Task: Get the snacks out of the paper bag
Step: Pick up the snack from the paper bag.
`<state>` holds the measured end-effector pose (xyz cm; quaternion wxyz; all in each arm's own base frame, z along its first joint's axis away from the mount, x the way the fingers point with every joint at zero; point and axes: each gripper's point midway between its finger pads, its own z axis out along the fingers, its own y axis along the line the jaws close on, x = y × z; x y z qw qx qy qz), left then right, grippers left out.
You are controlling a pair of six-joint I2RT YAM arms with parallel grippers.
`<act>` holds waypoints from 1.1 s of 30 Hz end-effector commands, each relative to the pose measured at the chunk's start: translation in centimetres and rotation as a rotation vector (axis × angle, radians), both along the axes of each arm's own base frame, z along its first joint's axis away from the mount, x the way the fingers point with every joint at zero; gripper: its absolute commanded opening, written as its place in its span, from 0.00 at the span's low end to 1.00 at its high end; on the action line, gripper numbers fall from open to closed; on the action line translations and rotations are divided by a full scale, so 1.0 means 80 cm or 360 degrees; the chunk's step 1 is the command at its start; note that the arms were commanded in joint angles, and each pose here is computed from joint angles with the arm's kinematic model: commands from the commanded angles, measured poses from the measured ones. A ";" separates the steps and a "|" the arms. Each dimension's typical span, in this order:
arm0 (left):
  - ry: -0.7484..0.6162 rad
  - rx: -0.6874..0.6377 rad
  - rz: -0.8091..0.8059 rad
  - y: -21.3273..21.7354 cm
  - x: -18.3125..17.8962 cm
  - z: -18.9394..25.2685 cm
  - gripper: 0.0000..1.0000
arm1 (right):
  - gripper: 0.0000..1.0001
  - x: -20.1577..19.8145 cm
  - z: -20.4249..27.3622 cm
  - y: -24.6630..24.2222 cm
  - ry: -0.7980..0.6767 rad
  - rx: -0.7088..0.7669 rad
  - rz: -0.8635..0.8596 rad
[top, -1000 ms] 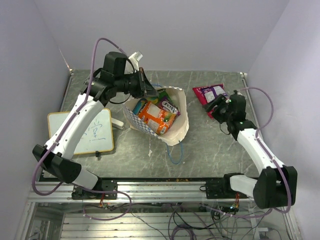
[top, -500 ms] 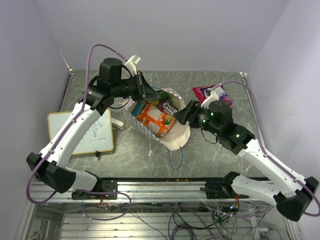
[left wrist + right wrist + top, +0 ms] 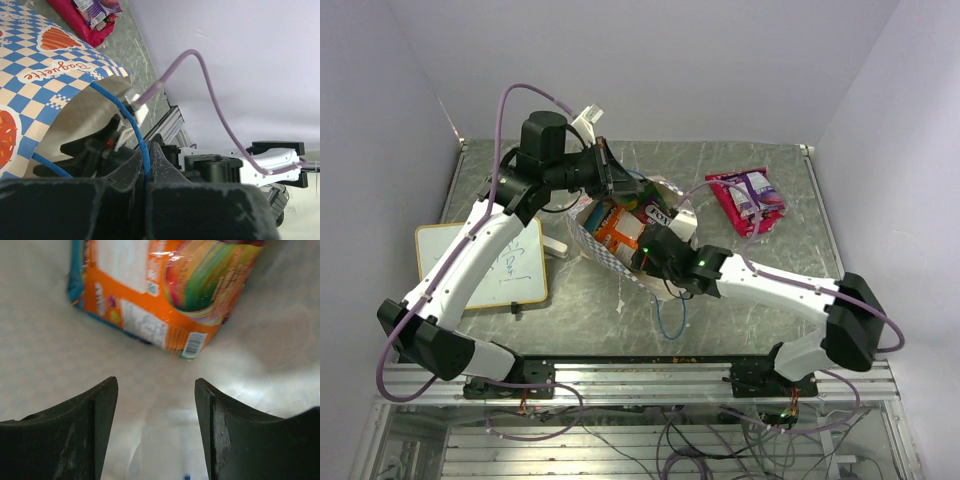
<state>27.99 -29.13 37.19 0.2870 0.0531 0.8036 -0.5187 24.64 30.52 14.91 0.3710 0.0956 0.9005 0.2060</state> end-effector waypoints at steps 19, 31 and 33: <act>-0.0009 0.0012 -0.0056 -0.002 -0.020 0.017 0.07 | 0.82 0.077 -0.075 -0.016 -0.0087 -0.0016 -0.0472; -0.0017 0.0027 -0.0093 -0.005 -0.027 0.019 0.07 | 0.69 0.094 -0.088 0.012 -0.0127 0.0061 -0.0361; -0.0017 0.0029 -0.0090 -0.005 -0.027 0.018 0.07 | 0.63 0.094 -0.084 0.012 -0.0132 0.0075 -0.0364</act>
